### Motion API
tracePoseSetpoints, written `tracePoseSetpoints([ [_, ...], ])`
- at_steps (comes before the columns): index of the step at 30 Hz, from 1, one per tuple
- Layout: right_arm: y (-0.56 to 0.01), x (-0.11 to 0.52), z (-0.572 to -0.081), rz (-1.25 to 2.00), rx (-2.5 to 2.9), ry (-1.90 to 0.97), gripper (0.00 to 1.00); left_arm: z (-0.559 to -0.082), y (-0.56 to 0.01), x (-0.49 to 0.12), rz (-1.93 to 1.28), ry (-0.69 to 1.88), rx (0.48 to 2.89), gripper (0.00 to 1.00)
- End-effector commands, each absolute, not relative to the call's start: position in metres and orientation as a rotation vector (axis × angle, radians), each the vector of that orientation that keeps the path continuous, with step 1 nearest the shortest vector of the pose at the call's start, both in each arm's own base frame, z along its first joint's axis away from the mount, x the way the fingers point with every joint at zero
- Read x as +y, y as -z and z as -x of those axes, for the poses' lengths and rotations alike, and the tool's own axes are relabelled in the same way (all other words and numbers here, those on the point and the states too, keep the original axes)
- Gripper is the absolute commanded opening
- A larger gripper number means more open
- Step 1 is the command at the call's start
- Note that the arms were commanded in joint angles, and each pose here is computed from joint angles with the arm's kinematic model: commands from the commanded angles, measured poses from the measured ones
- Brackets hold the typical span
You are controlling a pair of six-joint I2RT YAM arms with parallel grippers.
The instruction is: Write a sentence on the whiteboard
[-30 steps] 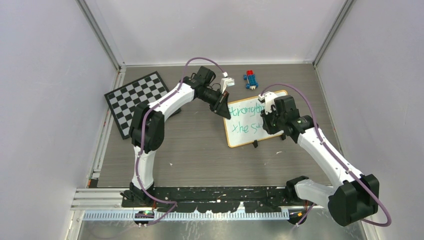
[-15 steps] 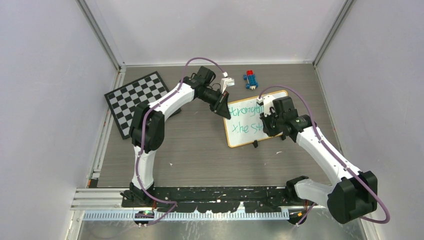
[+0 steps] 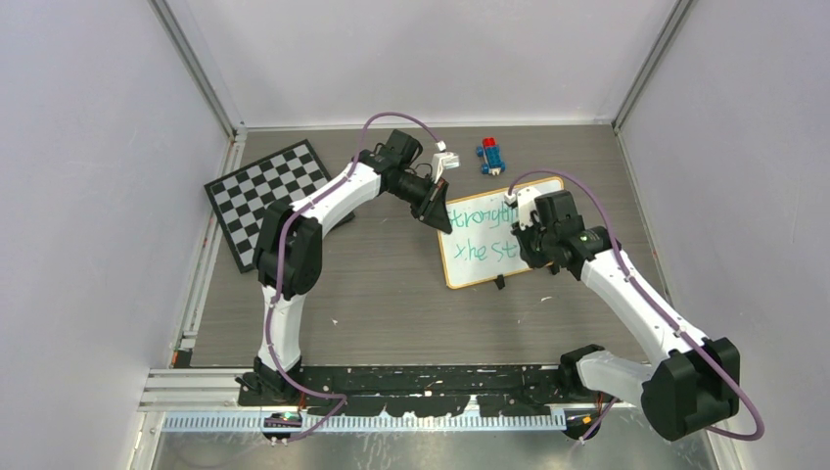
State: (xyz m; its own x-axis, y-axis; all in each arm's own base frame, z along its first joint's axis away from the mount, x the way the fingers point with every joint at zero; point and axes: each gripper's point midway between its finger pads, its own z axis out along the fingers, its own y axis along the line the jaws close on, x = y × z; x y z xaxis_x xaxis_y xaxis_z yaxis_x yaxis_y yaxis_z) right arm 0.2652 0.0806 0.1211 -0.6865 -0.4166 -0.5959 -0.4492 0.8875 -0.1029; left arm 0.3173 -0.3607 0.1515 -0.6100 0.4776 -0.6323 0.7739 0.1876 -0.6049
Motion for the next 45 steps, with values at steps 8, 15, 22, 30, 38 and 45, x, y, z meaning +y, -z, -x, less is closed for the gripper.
tracePoseSetpoints([
  [8, -0.164, 0.091, -0.273, 0.559, 2.262, -0.189, 0.0, -0.322, -0.165, -0.365, -1.206, 1.38, 2.108, 0.0],
  [15, -0.16, 0.08, -0.28, 0.5, 2.265, -0.115, 0.0, -0.323, -0.165, -0.365, -1.204, 1.376, 2.107, 0.0],
  [22, -0.153, 0.071, -0.284, 0.477, 2.293, -0.047, 0.0, -0.324, -0.164, -0.364, -1.202, 1.372, 2.109, 0.0],
  [30, -0.148, 0.063, -0.287, 0.462, 2.309, 0.009, 0.0, -0.324, -0.164, -0.365, -1.204, 1.374, 2.107, 0.0],
  [38, -0.141, 0.072, -0.287, 0.49, 2.323, -0.044, 0.0, -0.324, -0.164, -0.365, -1.206, 1.371, 2.106, 0.0],
  [45, -0.128, 0.075, -0.277, 0.557, 2.378, -0.072, 0.0, -0.325, -0.163, -0.365, -1.206, 1.371, 2.107, 0.0],
])
